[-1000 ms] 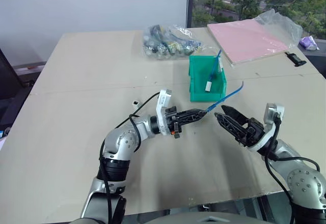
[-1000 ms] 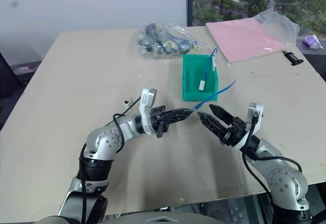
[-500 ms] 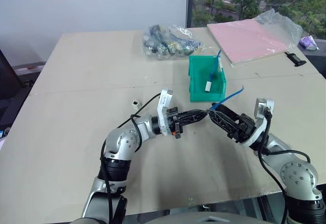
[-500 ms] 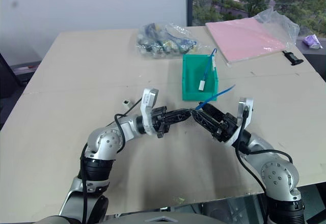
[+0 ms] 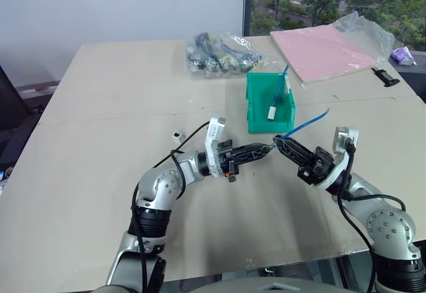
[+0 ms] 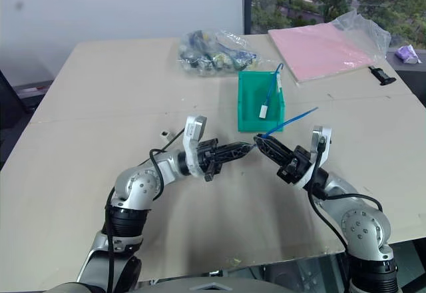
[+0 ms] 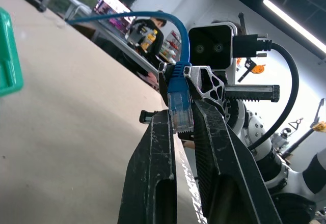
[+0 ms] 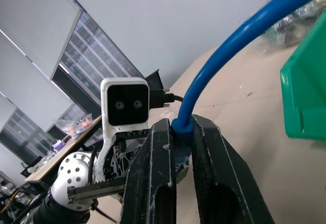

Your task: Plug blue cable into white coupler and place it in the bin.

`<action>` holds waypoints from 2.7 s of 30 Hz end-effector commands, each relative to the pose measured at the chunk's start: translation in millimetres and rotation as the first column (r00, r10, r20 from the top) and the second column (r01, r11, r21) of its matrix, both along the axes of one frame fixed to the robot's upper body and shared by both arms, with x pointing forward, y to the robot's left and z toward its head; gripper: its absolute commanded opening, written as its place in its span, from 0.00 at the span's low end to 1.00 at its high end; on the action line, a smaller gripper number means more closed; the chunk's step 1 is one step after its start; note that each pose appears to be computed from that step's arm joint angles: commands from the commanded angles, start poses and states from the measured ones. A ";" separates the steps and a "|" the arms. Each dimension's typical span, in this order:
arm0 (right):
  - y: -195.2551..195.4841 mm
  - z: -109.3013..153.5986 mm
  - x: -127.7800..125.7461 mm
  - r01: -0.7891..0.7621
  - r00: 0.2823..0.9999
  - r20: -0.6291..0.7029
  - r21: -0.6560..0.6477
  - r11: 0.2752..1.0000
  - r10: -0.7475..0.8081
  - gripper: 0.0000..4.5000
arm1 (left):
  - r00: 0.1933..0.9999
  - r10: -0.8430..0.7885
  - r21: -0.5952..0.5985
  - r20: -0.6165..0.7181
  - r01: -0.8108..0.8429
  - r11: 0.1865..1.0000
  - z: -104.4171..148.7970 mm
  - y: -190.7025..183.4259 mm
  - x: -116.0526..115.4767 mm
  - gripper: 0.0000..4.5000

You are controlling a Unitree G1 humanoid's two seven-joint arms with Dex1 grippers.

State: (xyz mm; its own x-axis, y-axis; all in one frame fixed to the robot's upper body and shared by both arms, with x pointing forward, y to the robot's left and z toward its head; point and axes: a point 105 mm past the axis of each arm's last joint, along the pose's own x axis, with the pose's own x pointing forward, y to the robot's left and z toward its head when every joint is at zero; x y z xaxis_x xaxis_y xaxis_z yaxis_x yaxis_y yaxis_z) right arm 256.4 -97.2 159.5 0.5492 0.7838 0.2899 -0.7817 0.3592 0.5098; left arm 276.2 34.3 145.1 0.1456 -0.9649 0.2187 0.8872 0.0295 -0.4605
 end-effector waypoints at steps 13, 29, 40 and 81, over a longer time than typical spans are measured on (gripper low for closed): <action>-18.8 9.7 8.9 0.089 0.989 0.126 -0.098 0.991 -0.076 0.00 | 0.933 0.183 0.212 0.311 -0.255 0.943 0.6 37.8 -26.1 0.79; -28.6 13.6 15.8 0.084 0.973 0.231 -0.246 0.966 -0.026 0.00 | 0.208 0.771 0.171 0.601 -0.977 0.130 -22.9 151.8 -7.5 0.79; -25.0 19.2 13.5 0.089 0.970 0.240 -0.246 0.965 -0.028 0.00 | 0.336 0.693 0.207 0.638 -0.941 0.266 -51.1 121.4 50.0 0.79; 4.9 4.7 15.8 0.042 0.895 0.385 -0.574 0.818 0.225 0.00 | 0.823 -0.183 0.337 0.538 -0.011 0.941 -25.4 -12.4 27.7 0.12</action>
